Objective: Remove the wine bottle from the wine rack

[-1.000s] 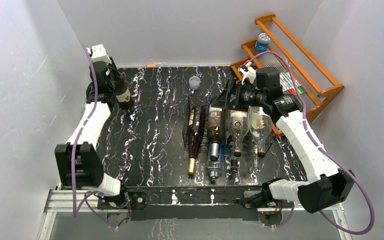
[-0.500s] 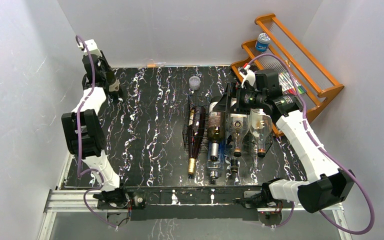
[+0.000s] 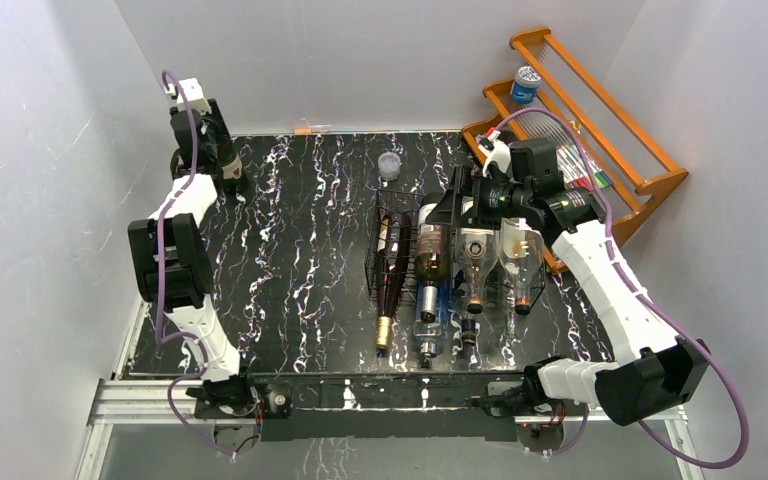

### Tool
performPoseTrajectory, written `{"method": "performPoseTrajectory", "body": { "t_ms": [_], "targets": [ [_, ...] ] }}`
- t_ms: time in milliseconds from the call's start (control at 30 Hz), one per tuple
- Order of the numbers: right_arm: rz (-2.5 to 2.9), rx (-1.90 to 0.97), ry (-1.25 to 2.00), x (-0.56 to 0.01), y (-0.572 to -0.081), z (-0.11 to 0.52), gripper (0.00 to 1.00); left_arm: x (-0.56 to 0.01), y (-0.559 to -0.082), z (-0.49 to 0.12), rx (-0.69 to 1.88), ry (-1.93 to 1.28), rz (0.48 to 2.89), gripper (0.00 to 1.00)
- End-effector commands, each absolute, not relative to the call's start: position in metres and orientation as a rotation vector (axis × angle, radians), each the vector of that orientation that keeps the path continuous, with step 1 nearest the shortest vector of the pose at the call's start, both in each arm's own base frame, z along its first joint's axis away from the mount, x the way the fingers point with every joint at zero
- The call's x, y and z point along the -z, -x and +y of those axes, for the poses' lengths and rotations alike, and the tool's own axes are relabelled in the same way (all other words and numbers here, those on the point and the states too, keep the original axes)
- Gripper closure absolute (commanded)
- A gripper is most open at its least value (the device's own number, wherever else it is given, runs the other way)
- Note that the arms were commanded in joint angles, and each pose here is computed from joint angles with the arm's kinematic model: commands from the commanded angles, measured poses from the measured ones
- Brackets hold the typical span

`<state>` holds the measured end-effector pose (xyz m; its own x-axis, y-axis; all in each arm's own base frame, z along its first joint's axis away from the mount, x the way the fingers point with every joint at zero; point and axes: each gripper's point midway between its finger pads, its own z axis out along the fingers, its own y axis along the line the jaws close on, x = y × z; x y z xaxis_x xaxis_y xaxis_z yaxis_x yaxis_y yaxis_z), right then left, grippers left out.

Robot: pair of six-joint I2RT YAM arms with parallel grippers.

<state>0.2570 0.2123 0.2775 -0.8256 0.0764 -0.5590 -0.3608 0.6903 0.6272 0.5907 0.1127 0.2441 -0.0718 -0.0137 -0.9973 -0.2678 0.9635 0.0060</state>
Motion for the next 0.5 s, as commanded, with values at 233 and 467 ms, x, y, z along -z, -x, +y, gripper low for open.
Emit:
{"method": "performPoseTrajectory", "body": {
  "t_ms": [233, 467],
  "targets": [
    [2.262, -1.048, 0.258, -0.296, -0.264, 0.216, 0.02, -0.305, -0.556, 0.108, -0.158, 0.316, 1.561, 0.02],
    [2.323, -1.024, 0.260, -0.277, -0.264, 0.215, 0.02, -0.298, -0.508, 0.089, -0.043, 0.404, 1.661, 0.02]
  ]
}}
